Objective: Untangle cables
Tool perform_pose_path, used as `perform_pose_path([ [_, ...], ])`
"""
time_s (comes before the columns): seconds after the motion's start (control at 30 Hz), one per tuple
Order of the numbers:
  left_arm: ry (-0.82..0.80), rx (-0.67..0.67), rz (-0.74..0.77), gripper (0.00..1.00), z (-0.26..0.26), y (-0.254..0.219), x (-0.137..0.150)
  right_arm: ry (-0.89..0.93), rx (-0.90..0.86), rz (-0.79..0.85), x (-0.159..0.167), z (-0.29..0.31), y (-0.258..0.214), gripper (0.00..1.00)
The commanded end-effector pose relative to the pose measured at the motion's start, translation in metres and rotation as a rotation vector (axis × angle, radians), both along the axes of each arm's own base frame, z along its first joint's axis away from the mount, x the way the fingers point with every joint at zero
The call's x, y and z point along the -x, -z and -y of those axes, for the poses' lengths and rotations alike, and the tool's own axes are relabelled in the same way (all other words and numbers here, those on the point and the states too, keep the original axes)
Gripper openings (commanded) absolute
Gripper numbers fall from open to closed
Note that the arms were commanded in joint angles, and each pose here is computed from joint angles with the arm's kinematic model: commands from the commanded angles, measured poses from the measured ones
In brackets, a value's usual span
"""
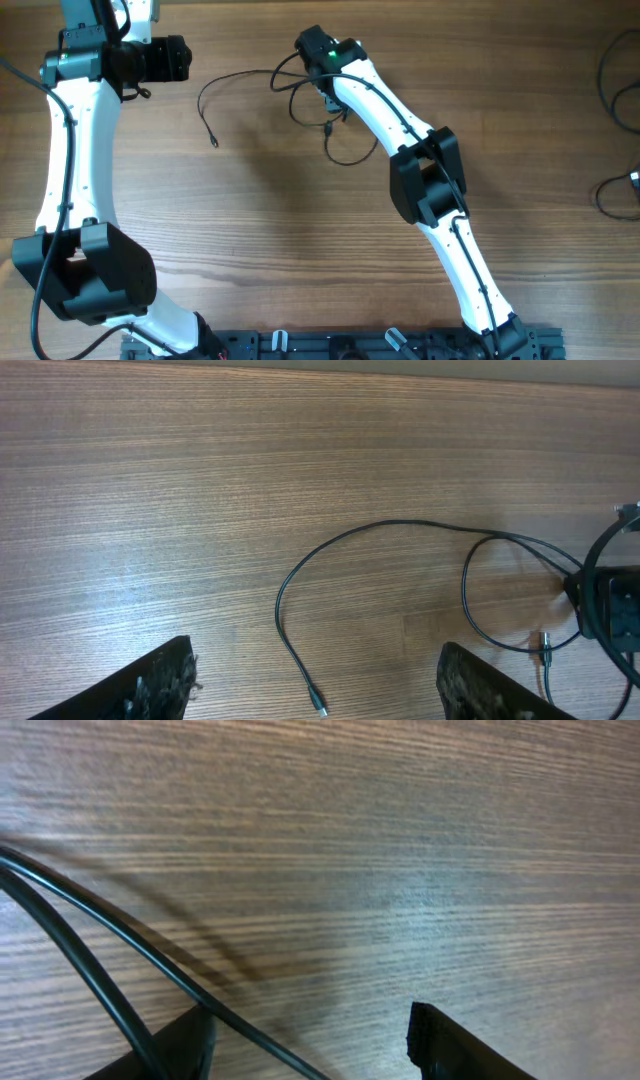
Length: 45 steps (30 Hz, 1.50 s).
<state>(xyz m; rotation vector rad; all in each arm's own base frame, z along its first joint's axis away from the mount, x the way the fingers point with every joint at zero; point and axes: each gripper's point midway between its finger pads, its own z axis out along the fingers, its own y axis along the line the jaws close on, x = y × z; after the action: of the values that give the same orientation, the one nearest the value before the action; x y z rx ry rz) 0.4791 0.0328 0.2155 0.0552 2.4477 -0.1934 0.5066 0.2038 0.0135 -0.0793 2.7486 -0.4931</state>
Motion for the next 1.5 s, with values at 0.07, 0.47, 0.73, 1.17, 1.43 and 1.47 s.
perform_pose_path([
  [0.07,0.030,-0.005,0.030,0.79,0.004,-0.009,0.001,0.017,-0.110,-0.016,0.001,-0.009,-0.004,0.65],
  [0.47,0.034,-0.007,0.026,0.79,0.004,-0.008,0.002,-0.058,-0.174,-0.015,-0.006,-0.026,-0.003,0.64],
  [0.73,0.045,-0.016,0.027,0.79,0.004,-0.008,0.002,-0.051,-0.182,-0.027,-0.007,-0.020,-0.001,0.64],
  [1.17,0.045,-0.016,0.026,0.79,0.004,-0.008,0.002,-0.010,-0.192,-0.130,0.015,-0.013,0.006,0.52],
  [1.43,0.046,-0.014,0.028,0.79,0.005,-0.009,0.002,-0.041,-0.238,-0.164,0.020,-0.022,0.008,0.45],
  [1.47,0.046,-0.014,0.028,0.79,0.005,-0.009,0.002,-0.043,-0.237,-0.166,0.020,-0.022,0.008,0.42],
])
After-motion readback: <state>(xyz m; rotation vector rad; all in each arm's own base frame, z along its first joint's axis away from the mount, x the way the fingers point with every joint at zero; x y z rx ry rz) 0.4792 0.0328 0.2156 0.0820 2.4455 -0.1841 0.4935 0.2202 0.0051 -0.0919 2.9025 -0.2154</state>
